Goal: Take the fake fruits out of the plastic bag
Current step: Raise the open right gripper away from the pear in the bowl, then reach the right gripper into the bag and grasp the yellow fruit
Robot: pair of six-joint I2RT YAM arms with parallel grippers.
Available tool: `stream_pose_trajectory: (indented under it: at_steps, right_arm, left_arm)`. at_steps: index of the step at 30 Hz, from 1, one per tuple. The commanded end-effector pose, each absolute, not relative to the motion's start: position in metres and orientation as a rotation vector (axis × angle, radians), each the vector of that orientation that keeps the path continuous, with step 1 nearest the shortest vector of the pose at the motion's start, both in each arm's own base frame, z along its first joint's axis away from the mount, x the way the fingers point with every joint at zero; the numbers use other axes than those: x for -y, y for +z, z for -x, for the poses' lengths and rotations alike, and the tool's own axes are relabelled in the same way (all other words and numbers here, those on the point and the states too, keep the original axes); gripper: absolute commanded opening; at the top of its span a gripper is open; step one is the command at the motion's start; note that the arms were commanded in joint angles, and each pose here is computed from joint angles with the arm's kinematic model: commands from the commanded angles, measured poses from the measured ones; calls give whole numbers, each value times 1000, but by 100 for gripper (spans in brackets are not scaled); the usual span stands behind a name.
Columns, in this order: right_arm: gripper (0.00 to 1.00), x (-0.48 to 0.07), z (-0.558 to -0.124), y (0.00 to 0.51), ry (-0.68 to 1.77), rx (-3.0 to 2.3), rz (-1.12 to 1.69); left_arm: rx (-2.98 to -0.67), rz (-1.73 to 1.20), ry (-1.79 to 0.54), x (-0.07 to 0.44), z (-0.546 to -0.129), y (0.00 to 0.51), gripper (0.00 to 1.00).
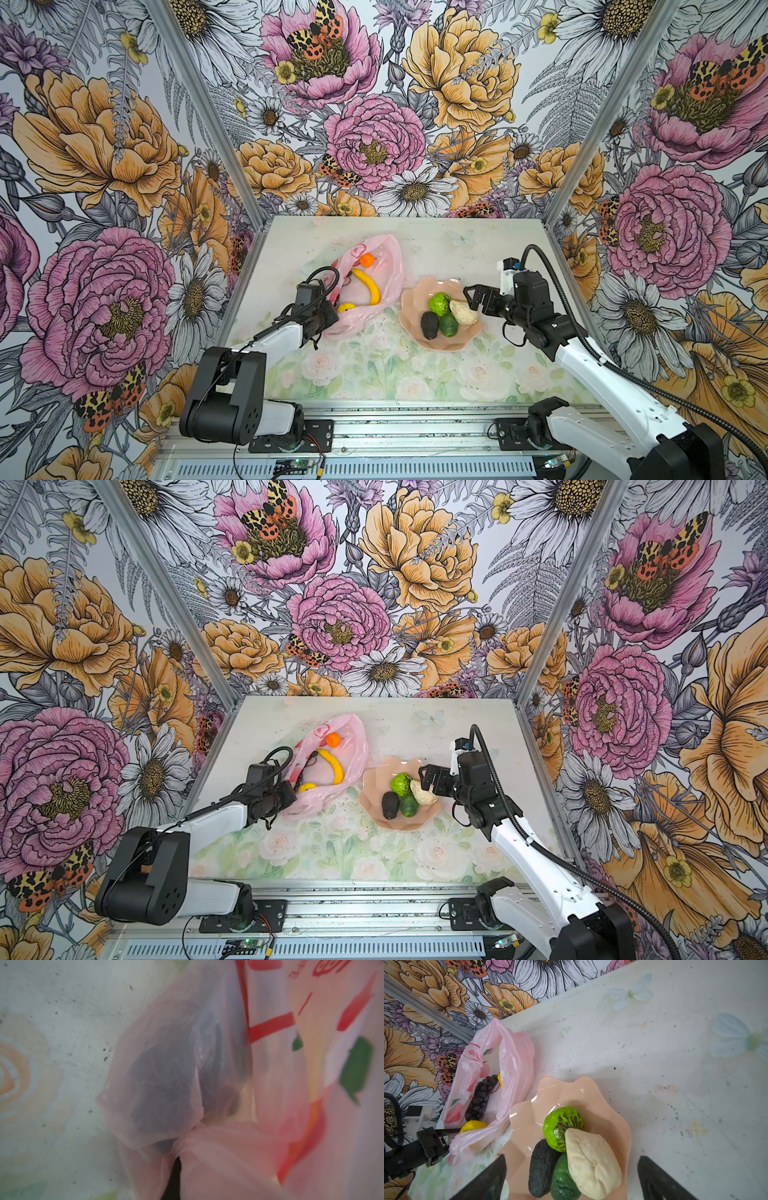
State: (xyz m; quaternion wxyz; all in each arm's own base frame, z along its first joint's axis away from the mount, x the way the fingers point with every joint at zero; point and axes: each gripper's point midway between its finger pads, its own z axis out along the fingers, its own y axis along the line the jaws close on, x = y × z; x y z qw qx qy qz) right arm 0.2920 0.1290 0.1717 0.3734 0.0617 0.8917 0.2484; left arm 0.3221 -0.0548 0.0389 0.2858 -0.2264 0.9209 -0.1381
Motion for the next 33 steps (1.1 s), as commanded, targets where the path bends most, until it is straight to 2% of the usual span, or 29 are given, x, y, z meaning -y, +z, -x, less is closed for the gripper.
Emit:
stream_pose_trajectory:
  at_steps: [1,9,19,33]
  right_arm:
    - [99,-136,-272,152,694,-2361,-399]
    - [100,-146,-263,128,629,-2425,-432]
    - [100,-149,-288,131,530,-2417,-350]
    - [94,-161,-312,115,509,-2435,-294]
  left_arm:
    - [-2441,591,-371,53,-325,45,2]
    - [-2435,589,-373,53,-325,47,1]
    - [-2433,589,-369,53,-324,48,2]
    - [-2434,589,-368,53,-325,48,1]
